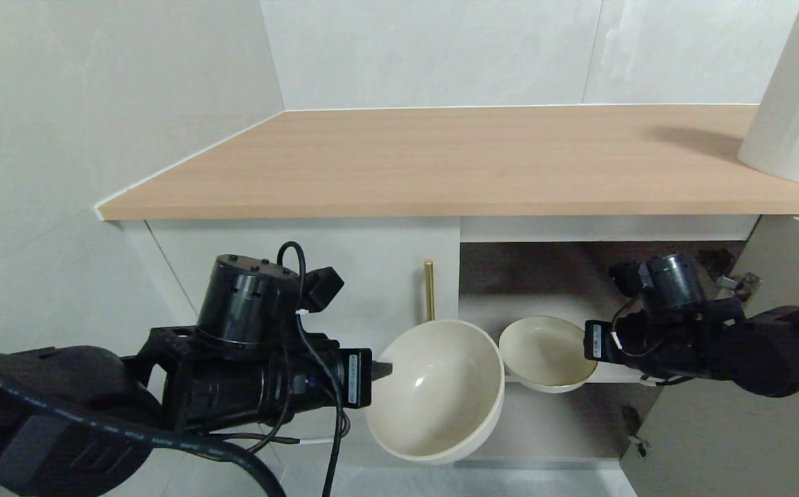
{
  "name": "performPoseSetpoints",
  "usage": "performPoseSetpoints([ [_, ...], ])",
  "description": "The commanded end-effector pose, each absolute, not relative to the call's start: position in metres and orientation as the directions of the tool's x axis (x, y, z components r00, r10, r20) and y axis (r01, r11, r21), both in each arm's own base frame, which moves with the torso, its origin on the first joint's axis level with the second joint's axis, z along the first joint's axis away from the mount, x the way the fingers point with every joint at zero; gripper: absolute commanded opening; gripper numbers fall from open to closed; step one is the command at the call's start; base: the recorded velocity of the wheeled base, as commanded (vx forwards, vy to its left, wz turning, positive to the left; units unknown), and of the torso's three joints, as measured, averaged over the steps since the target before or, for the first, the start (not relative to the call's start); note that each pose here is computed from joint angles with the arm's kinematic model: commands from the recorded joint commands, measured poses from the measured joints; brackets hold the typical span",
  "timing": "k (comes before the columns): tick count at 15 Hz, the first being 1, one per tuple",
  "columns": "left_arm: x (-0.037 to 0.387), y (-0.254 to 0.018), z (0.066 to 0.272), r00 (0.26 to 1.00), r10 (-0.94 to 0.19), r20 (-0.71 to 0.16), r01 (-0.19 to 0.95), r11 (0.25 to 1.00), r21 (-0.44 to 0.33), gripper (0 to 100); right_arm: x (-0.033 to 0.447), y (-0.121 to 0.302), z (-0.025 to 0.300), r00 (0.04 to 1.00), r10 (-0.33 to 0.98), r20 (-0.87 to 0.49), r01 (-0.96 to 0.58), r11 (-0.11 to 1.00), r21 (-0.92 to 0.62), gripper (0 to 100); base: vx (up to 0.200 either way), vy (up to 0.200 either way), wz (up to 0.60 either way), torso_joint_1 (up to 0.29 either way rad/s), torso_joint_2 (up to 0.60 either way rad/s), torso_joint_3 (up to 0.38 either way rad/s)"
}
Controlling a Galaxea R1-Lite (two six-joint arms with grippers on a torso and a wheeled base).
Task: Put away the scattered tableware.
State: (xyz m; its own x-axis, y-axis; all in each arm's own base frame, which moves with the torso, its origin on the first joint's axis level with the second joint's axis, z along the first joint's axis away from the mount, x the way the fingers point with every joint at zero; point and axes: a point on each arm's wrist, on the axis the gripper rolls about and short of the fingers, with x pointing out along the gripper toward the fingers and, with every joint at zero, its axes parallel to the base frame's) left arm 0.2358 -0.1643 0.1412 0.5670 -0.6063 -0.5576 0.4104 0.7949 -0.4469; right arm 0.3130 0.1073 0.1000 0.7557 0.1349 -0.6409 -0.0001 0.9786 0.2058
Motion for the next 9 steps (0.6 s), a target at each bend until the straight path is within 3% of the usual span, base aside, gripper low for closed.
performPoseSetpoints([
  [1,0.240,-0.171,0.130,0.539,-0.598,-0.593,0.402,0.801,-0.443,0,0.329,0.103,0.060,0.722,0.073,-0.688,0.064,0.983,0.171,0,0.000,0.000,0.00,0.000,0.00,0.000],
  [4,0.240,-0.176,0.125,0.545,-0.566,-0.619,0.386,0.824,-0.414,0,0.351,0.103,0.035,0.792,-0.012,-0.610,0.145,0.975,0.170,0,0.000,0.000,0.00,0.000,0.00,0.000],
  [9,0.240,-0.179,0.125,0.543,-0.570,-0.616,0.392,0.821,-0.414,0,0.365,0.106,0.006,0.793,-0.059,-0.606,0.182,0.973,0.143,0,0.000,0.000,0.00,0.000,0.00,0.000],
])
